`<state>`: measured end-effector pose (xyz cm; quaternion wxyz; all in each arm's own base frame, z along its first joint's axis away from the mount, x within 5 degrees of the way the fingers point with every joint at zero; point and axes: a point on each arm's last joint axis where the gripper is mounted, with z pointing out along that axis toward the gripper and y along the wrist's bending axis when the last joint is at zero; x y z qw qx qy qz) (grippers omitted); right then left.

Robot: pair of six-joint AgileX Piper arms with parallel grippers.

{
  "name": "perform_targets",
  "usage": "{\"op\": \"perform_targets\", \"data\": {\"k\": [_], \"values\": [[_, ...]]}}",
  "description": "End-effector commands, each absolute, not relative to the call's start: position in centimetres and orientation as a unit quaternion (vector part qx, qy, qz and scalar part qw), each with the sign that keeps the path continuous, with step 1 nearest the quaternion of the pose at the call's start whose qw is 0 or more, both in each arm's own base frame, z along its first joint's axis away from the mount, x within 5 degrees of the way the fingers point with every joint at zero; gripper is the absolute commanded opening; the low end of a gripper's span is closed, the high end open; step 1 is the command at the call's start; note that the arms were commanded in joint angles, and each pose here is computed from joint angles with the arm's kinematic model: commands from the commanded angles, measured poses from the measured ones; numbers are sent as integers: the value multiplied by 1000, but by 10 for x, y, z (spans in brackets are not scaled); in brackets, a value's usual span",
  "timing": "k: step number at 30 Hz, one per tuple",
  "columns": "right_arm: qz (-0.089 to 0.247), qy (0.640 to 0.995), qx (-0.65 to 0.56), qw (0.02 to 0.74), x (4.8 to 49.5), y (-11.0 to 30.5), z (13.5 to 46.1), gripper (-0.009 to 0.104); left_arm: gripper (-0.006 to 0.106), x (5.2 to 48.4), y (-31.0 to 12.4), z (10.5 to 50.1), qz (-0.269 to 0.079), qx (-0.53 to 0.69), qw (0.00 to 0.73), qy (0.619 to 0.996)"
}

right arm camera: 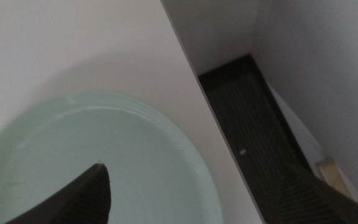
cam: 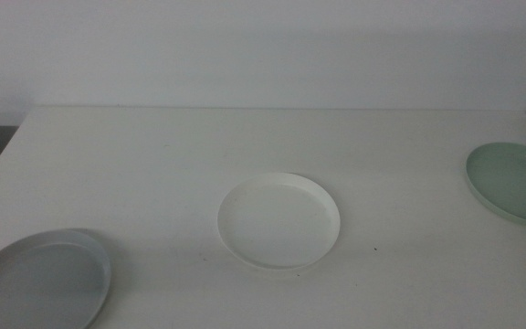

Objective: Stack the three bowls on top of each other.

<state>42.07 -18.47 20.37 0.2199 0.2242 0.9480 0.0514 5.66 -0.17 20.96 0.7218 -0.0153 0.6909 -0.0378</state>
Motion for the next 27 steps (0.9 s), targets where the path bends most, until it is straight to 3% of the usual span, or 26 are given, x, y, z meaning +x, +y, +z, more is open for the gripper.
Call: {"op": "perform_targets", "data": {"k": [1, 12, 19, 27], "values": [[54, 948, 231, 213, 423, -189, 190, 91, 94, 56, -2, 210, -38, -15, 726, 686], [69, 954, 239, 170, 426, -189, 153, 68, 94, 56, -2, 210, -38, -15, 726, 686], [68, 954, 236, 172, 426, -190, 153, 38, 94, 56, -2, 210, -38, -15, 726, 686], [73, 957, 234, 153, 426, -189, 137, 40, 94, 56, -2, 210, -38, -15, 726, 686]]}}
